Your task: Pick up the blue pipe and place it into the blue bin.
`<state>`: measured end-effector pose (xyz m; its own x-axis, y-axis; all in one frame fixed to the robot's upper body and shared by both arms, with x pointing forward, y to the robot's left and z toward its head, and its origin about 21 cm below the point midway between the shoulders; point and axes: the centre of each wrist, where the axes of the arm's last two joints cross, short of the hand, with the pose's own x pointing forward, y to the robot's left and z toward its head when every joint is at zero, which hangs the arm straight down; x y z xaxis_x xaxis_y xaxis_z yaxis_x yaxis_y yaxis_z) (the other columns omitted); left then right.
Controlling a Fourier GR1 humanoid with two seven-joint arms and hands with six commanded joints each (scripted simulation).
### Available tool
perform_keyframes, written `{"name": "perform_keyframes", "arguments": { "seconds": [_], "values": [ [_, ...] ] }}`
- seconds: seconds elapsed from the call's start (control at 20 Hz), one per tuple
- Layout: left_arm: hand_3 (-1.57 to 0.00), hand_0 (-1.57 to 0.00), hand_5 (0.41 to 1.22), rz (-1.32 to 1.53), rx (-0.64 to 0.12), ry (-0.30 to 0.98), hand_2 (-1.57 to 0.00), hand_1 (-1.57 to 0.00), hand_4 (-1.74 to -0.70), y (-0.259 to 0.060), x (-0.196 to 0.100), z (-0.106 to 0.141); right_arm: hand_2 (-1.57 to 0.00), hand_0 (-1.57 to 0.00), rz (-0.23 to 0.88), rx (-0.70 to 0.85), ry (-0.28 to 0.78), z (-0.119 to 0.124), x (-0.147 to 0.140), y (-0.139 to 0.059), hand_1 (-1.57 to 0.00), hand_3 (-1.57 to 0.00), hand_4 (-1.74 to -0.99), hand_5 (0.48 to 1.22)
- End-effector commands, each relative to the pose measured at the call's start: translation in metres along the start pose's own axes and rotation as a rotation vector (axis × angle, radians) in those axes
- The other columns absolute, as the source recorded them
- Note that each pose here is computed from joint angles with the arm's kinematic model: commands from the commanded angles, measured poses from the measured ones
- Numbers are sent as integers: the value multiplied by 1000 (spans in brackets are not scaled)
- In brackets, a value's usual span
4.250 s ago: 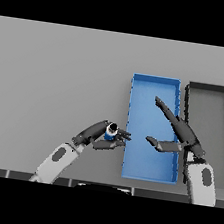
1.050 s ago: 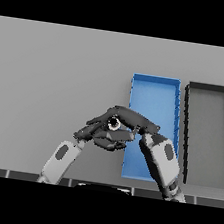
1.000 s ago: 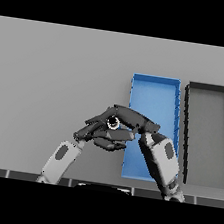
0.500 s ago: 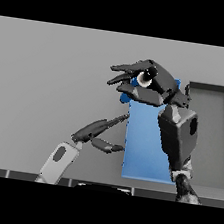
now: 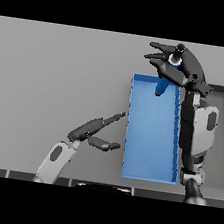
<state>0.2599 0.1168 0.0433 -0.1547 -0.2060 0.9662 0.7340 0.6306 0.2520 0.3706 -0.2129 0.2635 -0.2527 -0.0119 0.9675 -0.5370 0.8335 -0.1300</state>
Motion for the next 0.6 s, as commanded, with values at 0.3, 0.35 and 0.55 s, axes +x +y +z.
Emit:
{"name": "perform_keyframes", "arguments": {
  "seconds": [0.3, 0.35, 0.55],
  "values": [
    [1, 1, 462, -21, 11, -33, 1, 1, -929, -1, -1, -2, -1571, -1571, 23, -158, 290, 34, -56, -18, -1571, -1571, -1500, 1221],
    [1, 1, 463, -29, 13, -28, 1, 1, -927, 1, -1, -2, -1571, -1571, 29, -174, 323, 36, -65, -17, -1571, -1571, -1500, 1221],
    [1, 1, 467, -33, 20, -31, 1, 1, -928, -3, 0, -4, -1571, -1571, 12, -276, 475, 52, -103, -20, -1571, -1571, -1499, 1221]
  ]
}}
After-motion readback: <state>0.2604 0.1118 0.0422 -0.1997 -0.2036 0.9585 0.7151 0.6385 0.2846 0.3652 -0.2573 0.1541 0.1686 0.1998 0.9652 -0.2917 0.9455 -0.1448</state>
